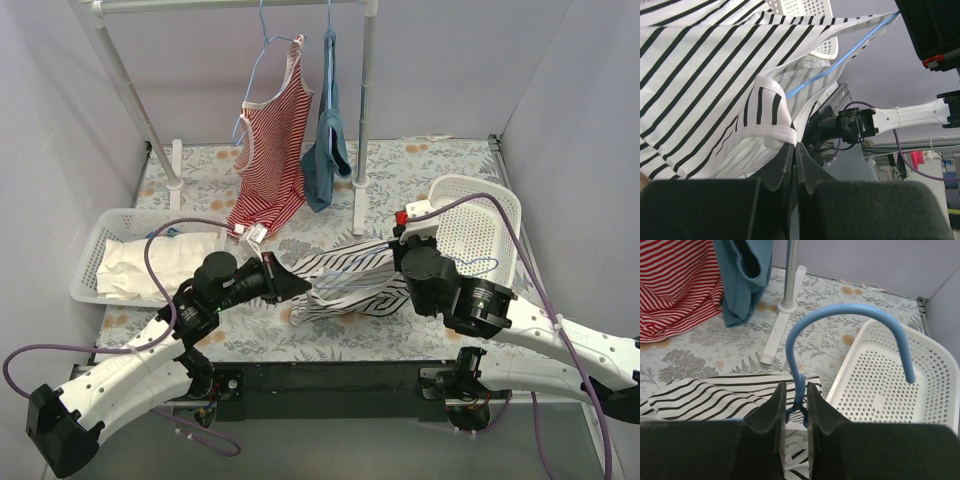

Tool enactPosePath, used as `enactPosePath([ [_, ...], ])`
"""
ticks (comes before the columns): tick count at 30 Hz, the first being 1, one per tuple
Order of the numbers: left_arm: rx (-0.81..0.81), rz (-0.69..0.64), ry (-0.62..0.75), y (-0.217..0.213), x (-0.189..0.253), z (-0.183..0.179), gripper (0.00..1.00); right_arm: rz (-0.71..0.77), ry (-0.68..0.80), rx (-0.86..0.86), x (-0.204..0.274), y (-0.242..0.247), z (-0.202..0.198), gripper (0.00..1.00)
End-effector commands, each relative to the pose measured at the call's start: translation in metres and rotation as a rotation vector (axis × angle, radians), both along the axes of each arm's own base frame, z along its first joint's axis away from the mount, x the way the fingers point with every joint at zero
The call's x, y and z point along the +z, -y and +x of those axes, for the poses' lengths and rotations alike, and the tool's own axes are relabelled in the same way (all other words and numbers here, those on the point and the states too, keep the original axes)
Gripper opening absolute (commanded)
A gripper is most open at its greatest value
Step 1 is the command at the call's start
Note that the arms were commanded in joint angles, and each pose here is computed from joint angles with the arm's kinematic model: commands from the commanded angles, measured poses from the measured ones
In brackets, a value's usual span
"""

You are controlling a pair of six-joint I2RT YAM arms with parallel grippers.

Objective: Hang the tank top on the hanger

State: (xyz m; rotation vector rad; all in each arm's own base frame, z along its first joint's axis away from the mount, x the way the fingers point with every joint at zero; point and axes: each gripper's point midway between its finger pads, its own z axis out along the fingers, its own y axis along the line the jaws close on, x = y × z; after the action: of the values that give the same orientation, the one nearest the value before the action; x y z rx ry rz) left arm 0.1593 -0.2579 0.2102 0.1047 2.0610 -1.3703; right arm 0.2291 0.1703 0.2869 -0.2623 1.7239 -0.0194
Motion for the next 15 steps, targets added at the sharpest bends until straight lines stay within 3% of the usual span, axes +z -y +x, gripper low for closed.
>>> enactPosePath([
  [1,0.011,-0.032,0.098,0.002,0.033,0.010,0.00,0.153,0.048,0.049,0.040,-0.004,-0.003,0.01],
  [8,-0.037,-0.117,0.185,0.008,0.081,0.007,0.00,0.233,0.077,0.032,0.062,-0.001,-0.003,0.01],
  [15,-0.133,-0.161,0.177,0.015,0.100,-0.007,0.00,0.270,0.132,0.004,0.087,-0.001,0.002,0.01],
])
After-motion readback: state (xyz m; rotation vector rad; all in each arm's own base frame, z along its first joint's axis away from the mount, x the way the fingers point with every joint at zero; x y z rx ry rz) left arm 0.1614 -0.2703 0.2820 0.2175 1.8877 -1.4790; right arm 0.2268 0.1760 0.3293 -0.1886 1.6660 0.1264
